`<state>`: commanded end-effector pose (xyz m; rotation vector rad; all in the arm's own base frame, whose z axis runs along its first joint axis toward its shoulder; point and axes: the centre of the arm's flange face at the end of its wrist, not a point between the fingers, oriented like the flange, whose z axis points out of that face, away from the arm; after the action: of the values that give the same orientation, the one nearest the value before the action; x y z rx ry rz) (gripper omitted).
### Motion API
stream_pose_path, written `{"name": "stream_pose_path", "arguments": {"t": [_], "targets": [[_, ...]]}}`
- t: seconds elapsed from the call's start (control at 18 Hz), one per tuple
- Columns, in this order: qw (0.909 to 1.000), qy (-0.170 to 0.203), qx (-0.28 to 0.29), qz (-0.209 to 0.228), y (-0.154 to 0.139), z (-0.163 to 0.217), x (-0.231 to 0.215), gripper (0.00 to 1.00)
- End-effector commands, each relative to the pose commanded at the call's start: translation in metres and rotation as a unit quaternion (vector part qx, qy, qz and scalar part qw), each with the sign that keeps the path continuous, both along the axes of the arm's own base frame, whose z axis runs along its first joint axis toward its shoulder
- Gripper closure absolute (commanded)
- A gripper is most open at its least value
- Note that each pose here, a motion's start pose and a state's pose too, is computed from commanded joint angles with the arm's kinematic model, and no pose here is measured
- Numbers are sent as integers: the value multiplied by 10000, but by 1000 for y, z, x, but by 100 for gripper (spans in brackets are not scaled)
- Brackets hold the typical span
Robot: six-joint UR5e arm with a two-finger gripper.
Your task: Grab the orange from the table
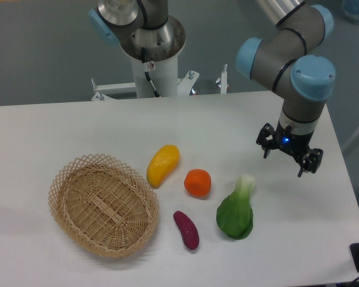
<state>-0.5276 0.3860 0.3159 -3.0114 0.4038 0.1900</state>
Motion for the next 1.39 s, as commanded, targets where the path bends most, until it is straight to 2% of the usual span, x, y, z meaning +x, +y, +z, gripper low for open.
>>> {"name": "stream_pose_path", "arguments": {"t": [0.44,0.72,1.0,1.17,1.39], "targets": [[10000,-33,-17,-8,-2,-3,2,0],[10000,72,25,24,-3,-3,1,0],[9998,-42,29,195,-2,-8,5,0],[9997,-178,-26,171,-2,-20,13,0],[9998,-145,-33,-103,17,-24,31,0]]}}
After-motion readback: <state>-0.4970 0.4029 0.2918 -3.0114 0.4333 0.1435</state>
